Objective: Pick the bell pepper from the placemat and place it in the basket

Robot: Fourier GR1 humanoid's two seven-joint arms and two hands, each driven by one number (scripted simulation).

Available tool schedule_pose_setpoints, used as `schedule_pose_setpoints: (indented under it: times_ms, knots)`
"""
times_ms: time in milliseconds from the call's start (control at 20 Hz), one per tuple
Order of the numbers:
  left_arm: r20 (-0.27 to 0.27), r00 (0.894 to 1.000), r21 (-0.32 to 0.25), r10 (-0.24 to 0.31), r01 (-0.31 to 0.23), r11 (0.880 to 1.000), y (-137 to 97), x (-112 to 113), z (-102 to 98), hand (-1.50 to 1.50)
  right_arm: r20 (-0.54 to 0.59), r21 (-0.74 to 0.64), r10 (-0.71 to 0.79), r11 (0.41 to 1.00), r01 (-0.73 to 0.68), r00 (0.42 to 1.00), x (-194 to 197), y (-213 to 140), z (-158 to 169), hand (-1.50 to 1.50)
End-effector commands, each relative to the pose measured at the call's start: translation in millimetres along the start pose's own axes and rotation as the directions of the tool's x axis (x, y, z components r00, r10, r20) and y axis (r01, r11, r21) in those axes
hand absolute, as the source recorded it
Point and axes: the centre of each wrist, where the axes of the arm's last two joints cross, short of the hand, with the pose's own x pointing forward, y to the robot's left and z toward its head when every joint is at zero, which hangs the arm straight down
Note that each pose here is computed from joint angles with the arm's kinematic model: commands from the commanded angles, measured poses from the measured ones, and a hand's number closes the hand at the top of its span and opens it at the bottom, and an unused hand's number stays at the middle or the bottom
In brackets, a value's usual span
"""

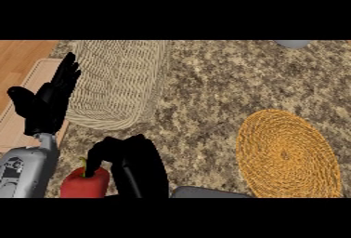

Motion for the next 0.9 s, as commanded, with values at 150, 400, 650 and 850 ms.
schedule_pose_setpoints:
  times_ms: [150, 400, 650, 850]
  knots:
    - [-0.074, 0.997, -0.028, 0.032, -0.034, 0.999, -10.4, -18.7, 0.8, 0.0, -0.048, -0.109, 0.044, 0.993, -0.049, 0.998, 27.8, -11.0, -58.4, 1.5]
    - [-0.057, 0.998, -0.051, 0.022, -0.025, 0.998, -22.7, -8.4, -3.0, 0.0, -0.088, -0.134, 0.171, 0.974, -0.181, 0.981, 42.0, -13.2, -98.7, 1.5]
    - [-0.029, 1.0, -0.07, 0.002, -0.004, 0.998, -25.2, -2.6, -3.3, 0.0, -0.172, -0.152, 0.245, 0.95, -0.271, 0.954, 41.9, -13.8, -126.3, 1.5]
    - [-0.031, 0.999, -0.083, 0.019, -0.021, 0.996, -33.6, -2.1, -5.1, 0.0, -0.234, -0.164, 0.245, 0.944, -0.287, 0.941, 42.2, -15.6, -139.8, 1.5]
